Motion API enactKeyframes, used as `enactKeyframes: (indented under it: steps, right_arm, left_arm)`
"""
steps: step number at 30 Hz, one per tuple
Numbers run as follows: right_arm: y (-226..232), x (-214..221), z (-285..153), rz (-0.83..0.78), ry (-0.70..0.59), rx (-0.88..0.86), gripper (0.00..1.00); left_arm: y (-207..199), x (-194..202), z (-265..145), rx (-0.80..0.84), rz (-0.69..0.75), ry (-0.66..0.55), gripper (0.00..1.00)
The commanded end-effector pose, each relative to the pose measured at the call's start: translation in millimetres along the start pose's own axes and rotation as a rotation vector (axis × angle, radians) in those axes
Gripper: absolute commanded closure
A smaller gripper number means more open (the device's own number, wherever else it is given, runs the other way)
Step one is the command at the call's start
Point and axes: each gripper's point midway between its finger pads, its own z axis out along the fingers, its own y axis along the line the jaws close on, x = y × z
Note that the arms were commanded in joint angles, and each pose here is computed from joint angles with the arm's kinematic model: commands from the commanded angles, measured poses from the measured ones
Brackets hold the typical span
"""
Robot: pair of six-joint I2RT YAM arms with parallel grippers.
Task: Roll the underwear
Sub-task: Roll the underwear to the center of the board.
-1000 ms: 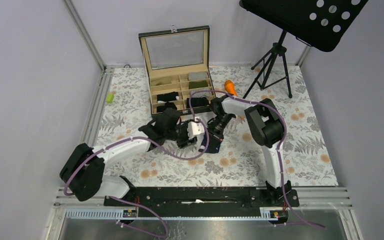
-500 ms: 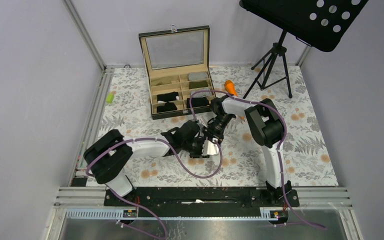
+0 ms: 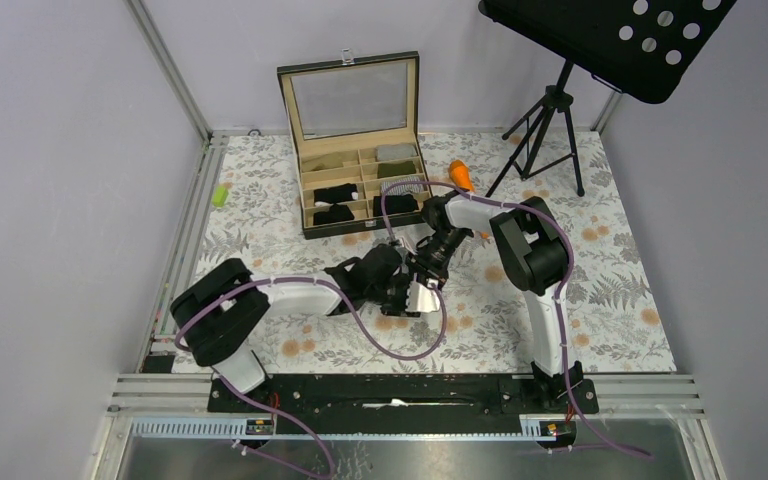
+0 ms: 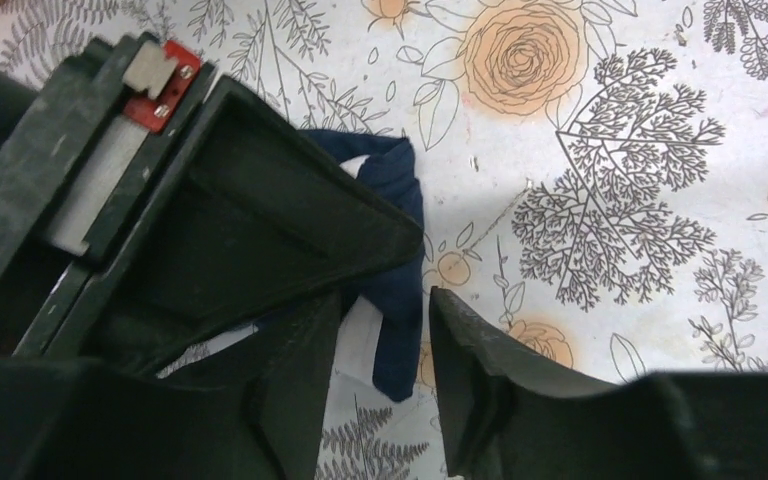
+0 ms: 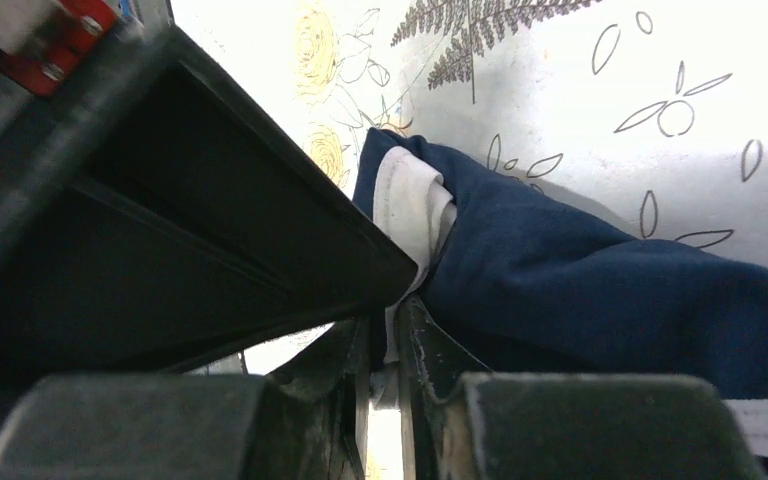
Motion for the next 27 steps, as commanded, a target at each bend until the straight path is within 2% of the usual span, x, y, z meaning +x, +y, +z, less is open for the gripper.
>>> enactKeyframes:
  steps: [1,6,13,19,27]
  right_arm:
    - [-0.3,6.1,0.8,-0.012,0.016,0.009,0.84]
    - [-2.5,5.4,1.2,-0.002,0.019,0.012,0.84]
    - [-0.2,6.3,0.9,-0.010,0.013,0.015,0.84]
    - [-1.4,5.4,2.0,0.009,0.006,0.018,0.84]
    - [-0.4,6.7,2.9,0.017,0.003,0.021,0.84]
  left_arm:
    - [26.2,-25.6,-23.8,-0.112,0.033,-0.075,0.53]
    - [14.6,-15.9,-10.6,-0.028,0.020,-0.052,0.55]
    - [-0.6,-14.0,7.9,0.044,0.049,-0.047,0.62]
    - [-10.5,-17.3,6.1,0.093,0.036,-0.051,0.70]
    - [-24.9,-12.5,-10.2,0.162,-0.031,-0.044,0.58]
